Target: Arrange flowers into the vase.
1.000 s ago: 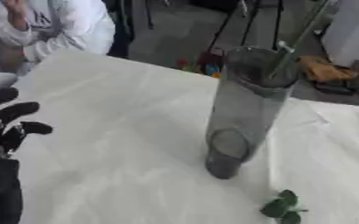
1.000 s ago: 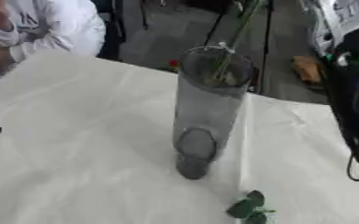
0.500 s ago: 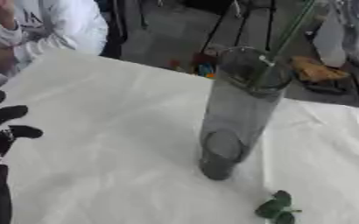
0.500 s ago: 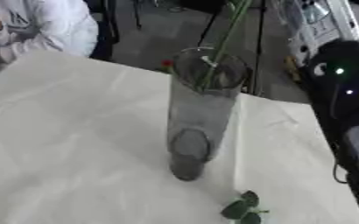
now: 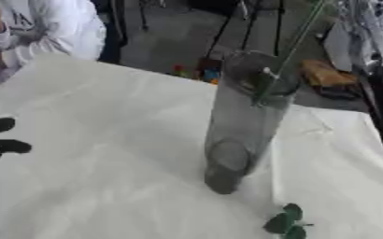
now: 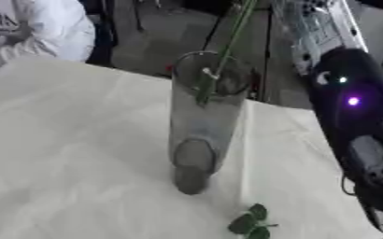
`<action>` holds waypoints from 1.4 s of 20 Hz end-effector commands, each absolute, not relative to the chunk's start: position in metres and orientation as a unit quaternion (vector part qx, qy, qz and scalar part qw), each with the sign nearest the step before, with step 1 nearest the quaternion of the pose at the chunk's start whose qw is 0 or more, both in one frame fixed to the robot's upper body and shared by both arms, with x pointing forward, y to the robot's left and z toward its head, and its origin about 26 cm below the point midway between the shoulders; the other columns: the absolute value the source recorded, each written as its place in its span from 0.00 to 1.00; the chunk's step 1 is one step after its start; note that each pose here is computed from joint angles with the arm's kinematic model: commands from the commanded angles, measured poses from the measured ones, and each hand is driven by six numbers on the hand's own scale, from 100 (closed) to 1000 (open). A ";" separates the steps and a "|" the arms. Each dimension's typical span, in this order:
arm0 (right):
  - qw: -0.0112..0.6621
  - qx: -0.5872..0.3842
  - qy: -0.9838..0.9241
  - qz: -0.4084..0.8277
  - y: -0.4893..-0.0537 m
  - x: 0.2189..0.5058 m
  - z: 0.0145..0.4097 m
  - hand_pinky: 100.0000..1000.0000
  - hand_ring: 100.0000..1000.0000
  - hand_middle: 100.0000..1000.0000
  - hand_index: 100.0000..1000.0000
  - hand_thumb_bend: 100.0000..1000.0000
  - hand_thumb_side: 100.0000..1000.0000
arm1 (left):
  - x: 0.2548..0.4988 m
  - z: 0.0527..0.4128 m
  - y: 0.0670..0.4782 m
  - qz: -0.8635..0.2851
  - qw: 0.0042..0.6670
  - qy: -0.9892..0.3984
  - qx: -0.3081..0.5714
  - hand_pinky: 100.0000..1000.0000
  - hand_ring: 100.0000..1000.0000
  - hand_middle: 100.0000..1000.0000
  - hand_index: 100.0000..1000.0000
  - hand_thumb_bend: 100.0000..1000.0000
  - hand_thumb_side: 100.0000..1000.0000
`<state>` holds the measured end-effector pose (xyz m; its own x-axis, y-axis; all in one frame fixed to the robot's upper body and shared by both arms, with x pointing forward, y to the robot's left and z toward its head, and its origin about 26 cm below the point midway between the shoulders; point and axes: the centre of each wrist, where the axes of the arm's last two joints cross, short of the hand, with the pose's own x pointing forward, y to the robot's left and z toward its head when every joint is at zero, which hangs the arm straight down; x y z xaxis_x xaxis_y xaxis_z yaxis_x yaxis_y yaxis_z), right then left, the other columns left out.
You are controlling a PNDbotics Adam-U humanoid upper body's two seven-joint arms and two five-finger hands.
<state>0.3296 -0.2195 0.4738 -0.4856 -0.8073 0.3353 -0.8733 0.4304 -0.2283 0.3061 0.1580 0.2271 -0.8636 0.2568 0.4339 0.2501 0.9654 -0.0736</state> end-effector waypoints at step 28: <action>-0.047 0.494 -0.834 0.240 -0.264 0.297 0.508 0.00 0.00 0.00 0.00 0.03 0.49 | 0.303 0.231 0.159 -0.008 0.215 -0.968 -0.130 0.49 0.64 0.68 0.91 0.28 1.00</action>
<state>0.3104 -0.2585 0.4984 -0.4861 -0.8566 0.1728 -0.8323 0.3935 -0.3905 0.3061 0.1603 0.2248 -0.8619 0.2466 0.4431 0.2473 0.9672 -0.0573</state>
